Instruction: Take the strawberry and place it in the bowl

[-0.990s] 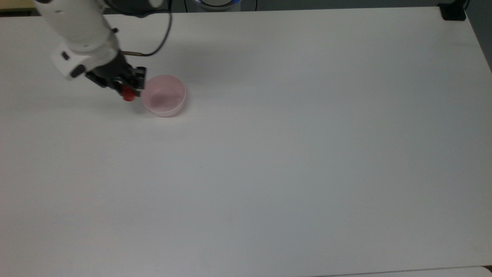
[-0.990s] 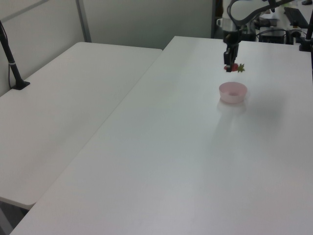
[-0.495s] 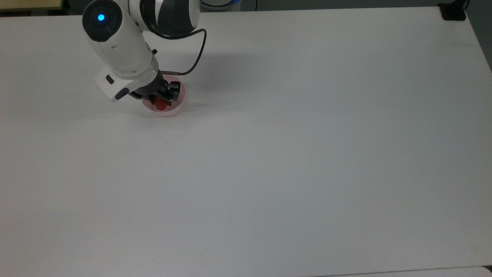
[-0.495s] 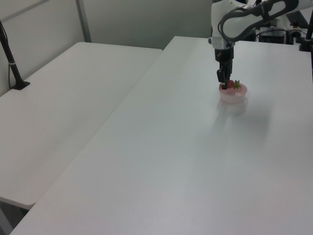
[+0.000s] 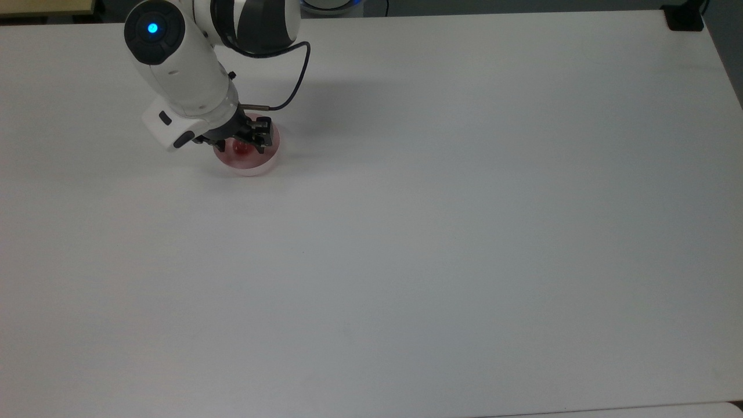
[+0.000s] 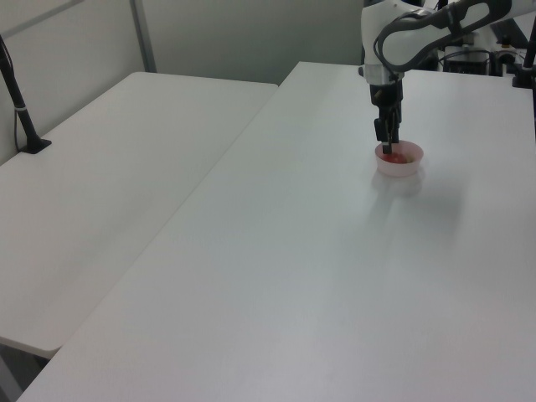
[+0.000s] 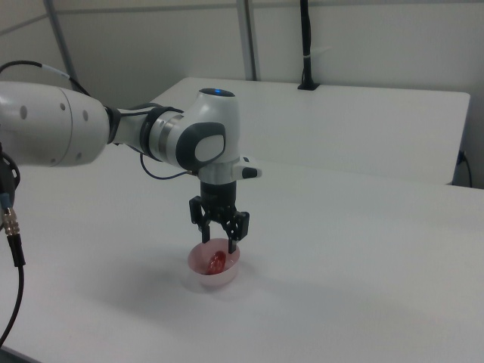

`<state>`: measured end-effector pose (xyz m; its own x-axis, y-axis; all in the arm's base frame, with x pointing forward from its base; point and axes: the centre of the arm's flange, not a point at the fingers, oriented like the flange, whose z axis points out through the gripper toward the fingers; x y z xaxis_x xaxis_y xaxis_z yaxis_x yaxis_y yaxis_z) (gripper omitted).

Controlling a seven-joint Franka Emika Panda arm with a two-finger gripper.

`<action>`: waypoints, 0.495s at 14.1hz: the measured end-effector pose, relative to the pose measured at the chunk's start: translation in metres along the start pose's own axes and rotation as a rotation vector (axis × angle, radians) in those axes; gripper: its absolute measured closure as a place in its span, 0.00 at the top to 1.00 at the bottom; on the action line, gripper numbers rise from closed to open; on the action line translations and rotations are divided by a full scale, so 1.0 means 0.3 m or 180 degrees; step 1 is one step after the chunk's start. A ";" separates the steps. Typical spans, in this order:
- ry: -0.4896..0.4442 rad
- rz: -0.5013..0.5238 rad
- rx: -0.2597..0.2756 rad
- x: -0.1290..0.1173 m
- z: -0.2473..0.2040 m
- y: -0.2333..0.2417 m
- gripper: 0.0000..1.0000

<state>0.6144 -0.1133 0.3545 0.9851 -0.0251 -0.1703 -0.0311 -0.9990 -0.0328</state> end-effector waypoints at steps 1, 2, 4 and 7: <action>0.0010 0.0001 -0.0005 -0.004 -0.019 0.000 0.85; 0.0022 0.0020 -0.0012 -0.012 -0.047 -0.001 0.99; 0.0057 0.0132 -0.0033 -0.039 -0.129 -0.006 1.00; 0.0211 0.0259 -0.0052 -0.124 -0.359 -0.032 1.00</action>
<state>0.5963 -0.1067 0.4671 0.9885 -0.1080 -0.1062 -0.1092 -0.9940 -0.0055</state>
